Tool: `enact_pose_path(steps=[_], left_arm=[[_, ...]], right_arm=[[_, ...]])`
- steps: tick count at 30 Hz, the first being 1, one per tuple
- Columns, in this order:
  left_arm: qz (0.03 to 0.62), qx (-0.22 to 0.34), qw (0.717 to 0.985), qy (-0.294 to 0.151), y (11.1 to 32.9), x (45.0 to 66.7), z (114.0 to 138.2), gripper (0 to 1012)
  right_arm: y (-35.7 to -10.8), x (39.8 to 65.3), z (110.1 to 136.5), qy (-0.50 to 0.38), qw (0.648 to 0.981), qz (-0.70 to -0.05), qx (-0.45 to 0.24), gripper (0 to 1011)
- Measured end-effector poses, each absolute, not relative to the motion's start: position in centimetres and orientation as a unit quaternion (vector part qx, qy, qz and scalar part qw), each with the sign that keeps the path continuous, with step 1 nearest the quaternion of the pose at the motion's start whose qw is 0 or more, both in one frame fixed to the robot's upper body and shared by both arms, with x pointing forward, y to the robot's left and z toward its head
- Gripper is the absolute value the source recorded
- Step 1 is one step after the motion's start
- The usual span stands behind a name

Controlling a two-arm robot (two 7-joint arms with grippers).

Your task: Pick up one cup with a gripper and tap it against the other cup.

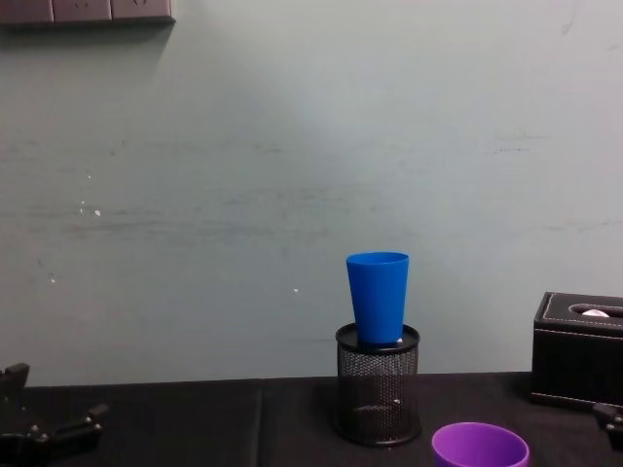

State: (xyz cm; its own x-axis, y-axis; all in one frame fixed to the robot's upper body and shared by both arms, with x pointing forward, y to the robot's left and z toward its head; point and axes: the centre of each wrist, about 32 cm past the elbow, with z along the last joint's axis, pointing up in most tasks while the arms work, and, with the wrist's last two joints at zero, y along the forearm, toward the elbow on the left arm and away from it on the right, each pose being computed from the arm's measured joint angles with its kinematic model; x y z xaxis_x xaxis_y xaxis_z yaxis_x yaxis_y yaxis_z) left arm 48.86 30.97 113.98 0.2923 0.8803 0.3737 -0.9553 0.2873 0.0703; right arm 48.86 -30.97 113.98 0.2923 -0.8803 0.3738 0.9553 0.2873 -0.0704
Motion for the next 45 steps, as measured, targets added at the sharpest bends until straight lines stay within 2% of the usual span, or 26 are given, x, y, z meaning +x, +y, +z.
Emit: enact_pose_path(steps=[33,45], left_arm=[[0.580,0.142,0.791,-0.132,31.0,48.9,114.0,1011],[0.580,0.141,0.791,-0.132,31.0,48.9,114.0,1011]], right_arm=[[-31.0,48.8,114.1,-0.133,0.792,-0.579,-0.140,1004],[-30.9,47.0,115.2,-0.113,0.822,-0.548,-0.104,1004]])
